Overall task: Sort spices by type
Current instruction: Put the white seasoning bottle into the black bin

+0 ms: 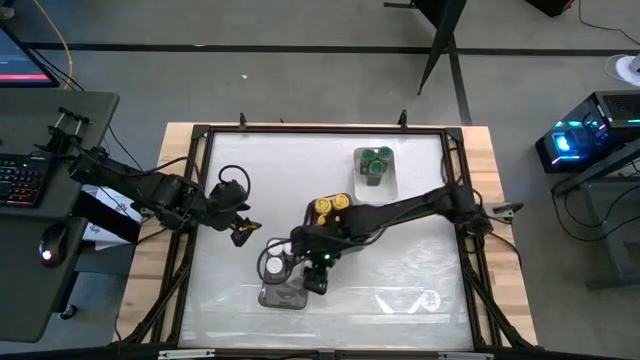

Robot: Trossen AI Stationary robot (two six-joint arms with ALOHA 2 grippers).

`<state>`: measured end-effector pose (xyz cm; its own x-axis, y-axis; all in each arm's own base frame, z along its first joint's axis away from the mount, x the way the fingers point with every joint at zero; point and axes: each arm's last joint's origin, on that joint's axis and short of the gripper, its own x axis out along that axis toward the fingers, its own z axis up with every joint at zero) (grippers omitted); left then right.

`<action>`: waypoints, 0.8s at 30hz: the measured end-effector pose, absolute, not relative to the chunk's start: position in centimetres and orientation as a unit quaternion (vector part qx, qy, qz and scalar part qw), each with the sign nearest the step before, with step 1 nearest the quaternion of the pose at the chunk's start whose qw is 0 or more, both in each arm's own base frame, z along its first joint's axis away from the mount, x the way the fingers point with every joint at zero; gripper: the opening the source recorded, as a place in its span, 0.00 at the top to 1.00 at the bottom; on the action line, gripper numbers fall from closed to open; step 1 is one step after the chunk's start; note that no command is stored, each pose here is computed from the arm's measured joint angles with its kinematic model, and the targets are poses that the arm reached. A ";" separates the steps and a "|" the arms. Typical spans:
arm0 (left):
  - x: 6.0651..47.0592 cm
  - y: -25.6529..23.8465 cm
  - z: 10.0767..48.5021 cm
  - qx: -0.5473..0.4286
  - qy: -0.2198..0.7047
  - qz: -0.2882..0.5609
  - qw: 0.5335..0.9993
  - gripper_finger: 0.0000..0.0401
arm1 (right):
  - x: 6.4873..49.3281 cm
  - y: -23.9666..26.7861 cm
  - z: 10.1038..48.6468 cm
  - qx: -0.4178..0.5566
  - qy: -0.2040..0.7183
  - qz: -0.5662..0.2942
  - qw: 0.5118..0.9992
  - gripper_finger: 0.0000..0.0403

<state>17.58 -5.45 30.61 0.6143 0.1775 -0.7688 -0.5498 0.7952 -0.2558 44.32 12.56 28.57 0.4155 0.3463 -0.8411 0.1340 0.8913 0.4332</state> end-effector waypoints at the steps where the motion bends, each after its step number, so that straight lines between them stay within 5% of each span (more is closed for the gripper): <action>1: 17.6 -5.5 30.6 -0.244 0.385 0.211 0.865 0.20 | 44.6 12.5 28.1 0.218 0.544 0.063 0.808 0.52; 19: 17.8 -5.5 30.8 -0.218 0.372 0.208 0.878 0.20 | 46.0 10.4 24.6 0.173 0.584 -0.022 0.793 0.51; 24: 17.7 -5.5 30.8 -0.216 0.373 0.208 0.878 0.20 | 46.1 10.2 24.5 0.165 0.580 -0.029 0.797 0.39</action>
